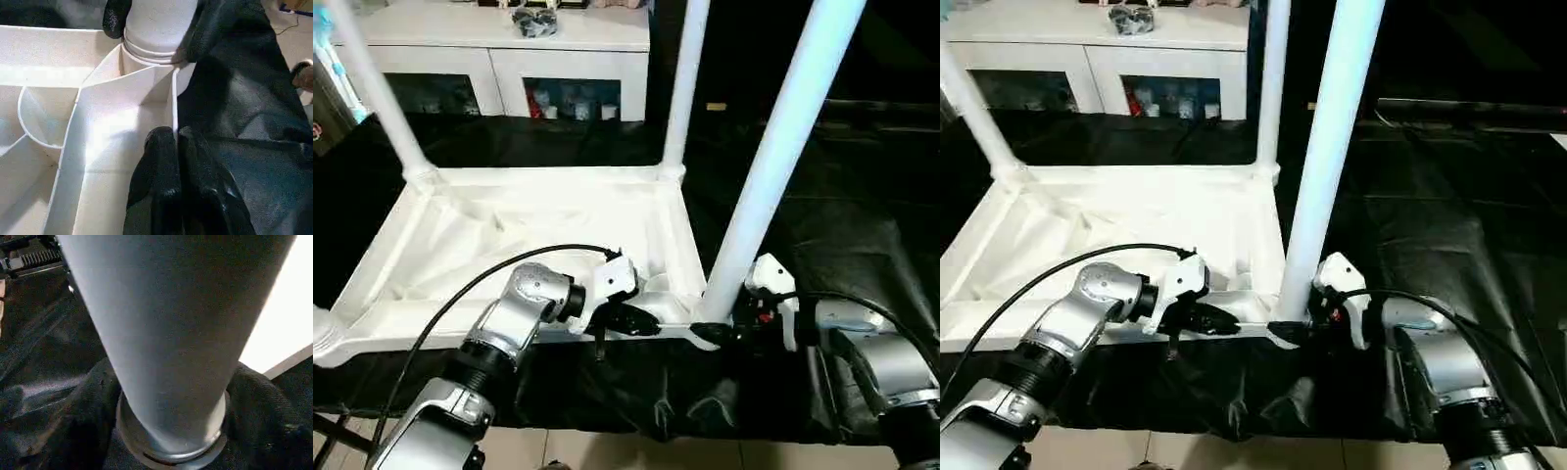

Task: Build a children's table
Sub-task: Rotate leg to tighten

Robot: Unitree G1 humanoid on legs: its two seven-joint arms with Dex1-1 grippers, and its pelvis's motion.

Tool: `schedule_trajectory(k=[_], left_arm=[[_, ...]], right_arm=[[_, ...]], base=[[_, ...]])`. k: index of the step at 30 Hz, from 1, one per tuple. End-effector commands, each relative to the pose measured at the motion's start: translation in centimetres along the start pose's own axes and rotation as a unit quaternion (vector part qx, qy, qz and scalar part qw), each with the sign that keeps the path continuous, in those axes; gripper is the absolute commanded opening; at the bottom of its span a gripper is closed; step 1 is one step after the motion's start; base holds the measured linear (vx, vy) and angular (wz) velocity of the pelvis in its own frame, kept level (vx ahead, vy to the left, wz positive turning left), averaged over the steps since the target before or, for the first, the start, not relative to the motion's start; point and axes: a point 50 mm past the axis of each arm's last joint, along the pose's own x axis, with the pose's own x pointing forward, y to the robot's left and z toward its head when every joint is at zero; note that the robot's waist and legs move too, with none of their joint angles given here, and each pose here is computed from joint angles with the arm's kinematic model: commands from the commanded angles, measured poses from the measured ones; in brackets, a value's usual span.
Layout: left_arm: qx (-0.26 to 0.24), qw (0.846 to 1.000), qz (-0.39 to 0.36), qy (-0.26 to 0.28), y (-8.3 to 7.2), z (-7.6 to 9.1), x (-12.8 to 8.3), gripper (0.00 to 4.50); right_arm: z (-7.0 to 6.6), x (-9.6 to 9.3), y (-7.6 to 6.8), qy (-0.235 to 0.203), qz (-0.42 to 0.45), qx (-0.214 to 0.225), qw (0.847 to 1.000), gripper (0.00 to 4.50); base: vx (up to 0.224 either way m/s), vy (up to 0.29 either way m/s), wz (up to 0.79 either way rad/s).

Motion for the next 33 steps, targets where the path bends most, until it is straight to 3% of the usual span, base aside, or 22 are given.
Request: schedule_trajectory(k=[1, 12, 15, 16, 19, 20, 25, 29, 31, 33], left_arm=[[0.035, 0.999, 0.002, -0.018, 0.4, 2.1, 0.8, 0.00], [0.026, 0.999, 0.015, -0.022, 0.4, 1.6, 0.8, 0.00], [0.019, 0.999, 0.032, -0.028, 0.4, 1.8, 1.0, 0.00], [0.012, 0.998, 0.060, -0.031, 0.7, 1.9, 1.3, 0.00], [0.007, 0.996, 0.080, -0.034, 0.8, 2.1, 1.6, 0.00], [0.000, 0.995, 0.094, -0.041, 0.7, 2.4, 2.4, 0.00], [-0.008, 0.993, 0.101, -0.059, 0.1, 3.5, 4.4, 0.00], [-0.012, 0.991, 0.105, -0.076, -0.3, 4.5, 5.5, 0.00], [-0.010, 0.992, 0.102, -0.077, -0.5, 4.6, 5.8, 0.00], [-0.007, 0.992, 0.103, -0.073, -0.5, 4.4, 5.7, 0.00]], right_arm=[[0.5, 2.8, 2.9, -0.004, 0.119, -0.017, 0.993, 2.93], [0.1, 3.3, 3.4, -0.009, 0.125, -0.006, 0.992, 2.67], [0.1, 4.0, 3.2, -0.027, 0.081, 0.012, 0.996, 2.67], [0.1, 5.0, 2.3, -0.039, 0.009, 0.035, 0.999, 2.67], [0.1, 5.7, 1.6, -0.046, -0.051, 0.048, 0.996, 2.63], [0.2, 6.4, 0.8, -0.060, -0.115, 0.074, 0.989, 2.62], [1.5, 8.1, 0.1, -0.105, -0.200, 0.131, 0.965, 2.55], [2.5, 9.1, 0.5, -0.126, -0.206, 0.135, 0.961, 2.55], [2.8, 9.0, 0.6, -0.139, -0.199, 0.142, 0.960, 3.03], [2.9, 8.9, 0.6, -0.140, -0.192, 0.139, 0.962, 3.20]], base=[[0.000, 0.000, 0.00], [0.000, 0.000, 0.00], [0.000, 0.000, 0.00], [0.000, 0.000, 0.00], [0.000, 0.000, 0.00], [0.000, 0.000, 0.00], [0.000, 0.000, 0.00], [0.000, 0.000, 0.00], [0.000, 0.000, 0.00], [0.000, 0.000, 0.00]])
